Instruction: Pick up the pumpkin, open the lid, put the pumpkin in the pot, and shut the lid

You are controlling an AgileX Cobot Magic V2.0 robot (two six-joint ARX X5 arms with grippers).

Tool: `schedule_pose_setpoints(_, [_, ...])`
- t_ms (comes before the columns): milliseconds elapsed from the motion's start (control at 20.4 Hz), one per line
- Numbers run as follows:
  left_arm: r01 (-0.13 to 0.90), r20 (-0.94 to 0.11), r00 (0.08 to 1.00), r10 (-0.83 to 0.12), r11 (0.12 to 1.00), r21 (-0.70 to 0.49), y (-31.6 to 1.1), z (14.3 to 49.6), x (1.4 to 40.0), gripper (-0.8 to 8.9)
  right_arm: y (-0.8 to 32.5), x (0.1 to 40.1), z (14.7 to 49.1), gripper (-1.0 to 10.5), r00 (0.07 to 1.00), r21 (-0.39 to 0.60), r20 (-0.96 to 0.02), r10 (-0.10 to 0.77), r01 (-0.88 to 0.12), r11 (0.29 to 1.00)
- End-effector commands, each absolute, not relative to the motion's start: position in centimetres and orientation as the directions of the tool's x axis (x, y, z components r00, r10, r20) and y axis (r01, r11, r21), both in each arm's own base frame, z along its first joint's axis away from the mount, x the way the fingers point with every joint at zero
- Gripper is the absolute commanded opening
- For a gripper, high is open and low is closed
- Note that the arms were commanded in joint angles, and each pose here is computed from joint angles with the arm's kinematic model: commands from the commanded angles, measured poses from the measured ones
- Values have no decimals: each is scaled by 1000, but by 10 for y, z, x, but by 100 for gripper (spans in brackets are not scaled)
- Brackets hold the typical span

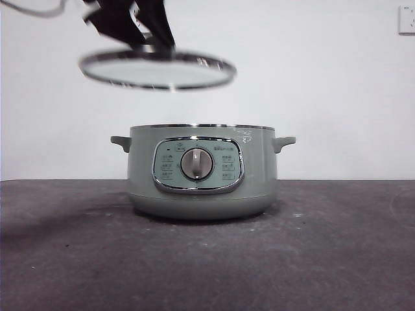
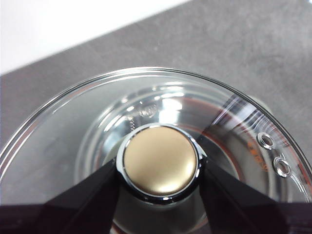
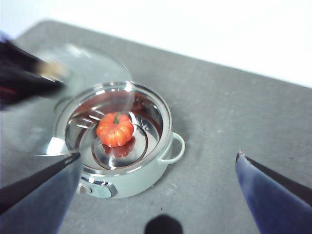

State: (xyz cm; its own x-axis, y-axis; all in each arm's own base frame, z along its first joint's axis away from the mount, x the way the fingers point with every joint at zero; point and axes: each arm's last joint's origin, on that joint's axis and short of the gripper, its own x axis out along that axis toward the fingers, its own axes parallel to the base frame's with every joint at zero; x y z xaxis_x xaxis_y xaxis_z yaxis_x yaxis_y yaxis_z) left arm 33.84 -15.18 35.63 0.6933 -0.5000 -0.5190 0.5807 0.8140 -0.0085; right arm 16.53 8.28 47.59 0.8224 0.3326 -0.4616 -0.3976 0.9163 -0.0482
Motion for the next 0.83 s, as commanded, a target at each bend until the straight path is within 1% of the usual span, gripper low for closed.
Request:
schedule_pose_setpoints(49, [605, -476, 703, -529, 796, 7, -166, 348, 351, -9, 76, 151, 479, 626, 824, -38, -457, 335, -395, 918])
schedule_pose_setpoints(294, [630, -466, 690, -554, 776, 9, -186, 328, 363, -9, 67, 135, 479, 626, 812, -39, -480, 332, -398, 917])
schedule_pose_setpoints(441, [640, -451, 690, -566, 768, 16, -196, 323, 367, -9, 64, 129, 480, 626, 813, -39, -478, 333, -398, 917])
schedule_pose_setpoints(588, [649, -444, 687, -575, 761, 18, -204, 316, 369, -9, 62, 124, 481, 626, 814, -38, -474, 335, -399, 916])
schedule_pose_setpoints(833, [647, -455, 684, -571, 762, 17, -207, 305, 376, -9, 60, 120, 481, 626, 814, -39, -475, 335, -399, 916])
